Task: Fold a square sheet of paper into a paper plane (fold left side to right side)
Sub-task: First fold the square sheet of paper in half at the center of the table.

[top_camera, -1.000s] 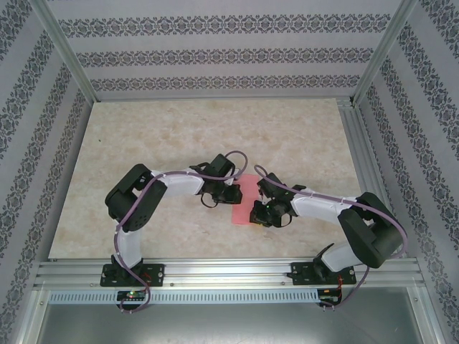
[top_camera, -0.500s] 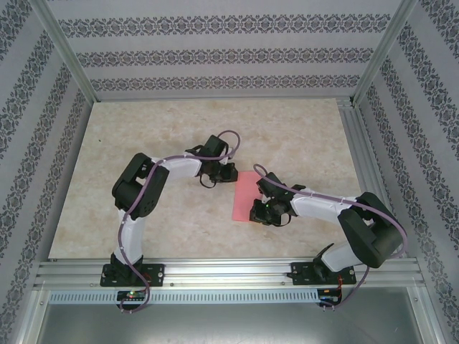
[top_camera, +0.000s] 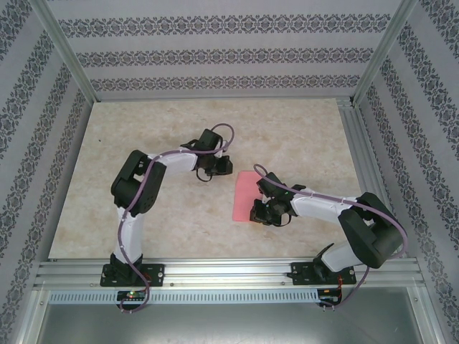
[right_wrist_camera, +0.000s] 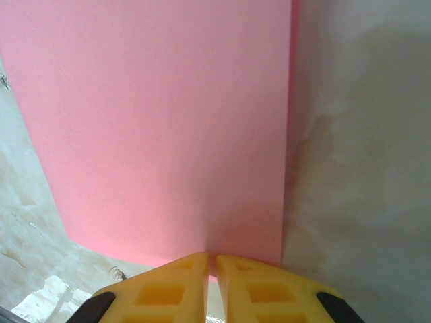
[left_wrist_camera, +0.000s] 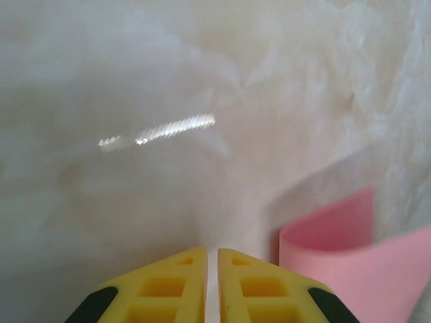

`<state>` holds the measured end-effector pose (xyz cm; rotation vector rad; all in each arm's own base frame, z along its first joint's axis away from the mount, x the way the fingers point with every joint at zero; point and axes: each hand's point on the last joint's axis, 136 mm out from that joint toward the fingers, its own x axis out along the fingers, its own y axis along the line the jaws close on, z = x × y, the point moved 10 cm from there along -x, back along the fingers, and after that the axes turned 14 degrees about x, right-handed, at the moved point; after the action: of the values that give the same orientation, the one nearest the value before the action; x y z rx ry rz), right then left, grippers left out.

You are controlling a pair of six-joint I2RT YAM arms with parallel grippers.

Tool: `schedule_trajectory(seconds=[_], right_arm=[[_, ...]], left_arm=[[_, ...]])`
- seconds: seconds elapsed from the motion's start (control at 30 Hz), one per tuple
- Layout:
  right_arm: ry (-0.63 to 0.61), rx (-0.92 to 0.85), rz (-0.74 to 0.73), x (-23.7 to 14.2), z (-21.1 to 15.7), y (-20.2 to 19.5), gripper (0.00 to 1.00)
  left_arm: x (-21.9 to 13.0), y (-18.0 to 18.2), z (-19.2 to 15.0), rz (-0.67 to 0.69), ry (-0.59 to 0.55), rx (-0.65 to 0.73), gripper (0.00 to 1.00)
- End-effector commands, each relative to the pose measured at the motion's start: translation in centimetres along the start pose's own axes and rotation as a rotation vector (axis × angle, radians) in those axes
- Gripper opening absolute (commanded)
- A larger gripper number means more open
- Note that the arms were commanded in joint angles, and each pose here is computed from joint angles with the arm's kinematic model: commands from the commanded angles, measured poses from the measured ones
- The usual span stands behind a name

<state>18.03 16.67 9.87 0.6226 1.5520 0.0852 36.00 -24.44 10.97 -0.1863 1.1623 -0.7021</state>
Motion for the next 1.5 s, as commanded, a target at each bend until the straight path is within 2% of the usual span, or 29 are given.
schedule_trajectory(seconds=[0.0,0.13,0.27,0.5,0.73,0.9,1.13,1.47], right_arm=[[0.006,0.02,-0.193,0.8,-0.8,-2.9,0.15],[0.014,0.016,-0.189,1.0,-0.7,-2.7,0.15],[0.017,0.014,-0.193,1.1,-0.7,-2.7,0.15],[0.014,0.01,-0.194,0.9,-0.7,-2.6,0.15],[0.016,0.011,-0.202,0.9,-0.7,-2.7,0.15],[0.018,0.013,-0.217,0.8,-0.8,-2.9,0.15],[0.017,0.014,-0.222,0.8,-0.9,-3.1,0.15],[0.025,0.013,-0.226,0.9,-1.0,-3.1,0.15]], left_arm=[[-2.7,-1.8,-0.3,-0.101,-0.058,0.031,0.15],[-2.9,-4.4,-2.1,-0.188,-0.026,0.066,0.15],[-1.7,-6.5,-3.0,-0.24,0.0,0.091,0.15],[1.2,-6.5,-2.8,-0.248,0.024,0.08,0.14],[3.1,-5.7,-1.9,-0.168,0.035,0.106,0.13],[3.9,-4.0,-2.0,-0.025,0.037,0.131,0.12],[4.3,-2.0,-2.9,0.027,0.042,0.107,0.12],[3.7,-1.5,0.1,0.08,-0.009,0.118,0.13]])
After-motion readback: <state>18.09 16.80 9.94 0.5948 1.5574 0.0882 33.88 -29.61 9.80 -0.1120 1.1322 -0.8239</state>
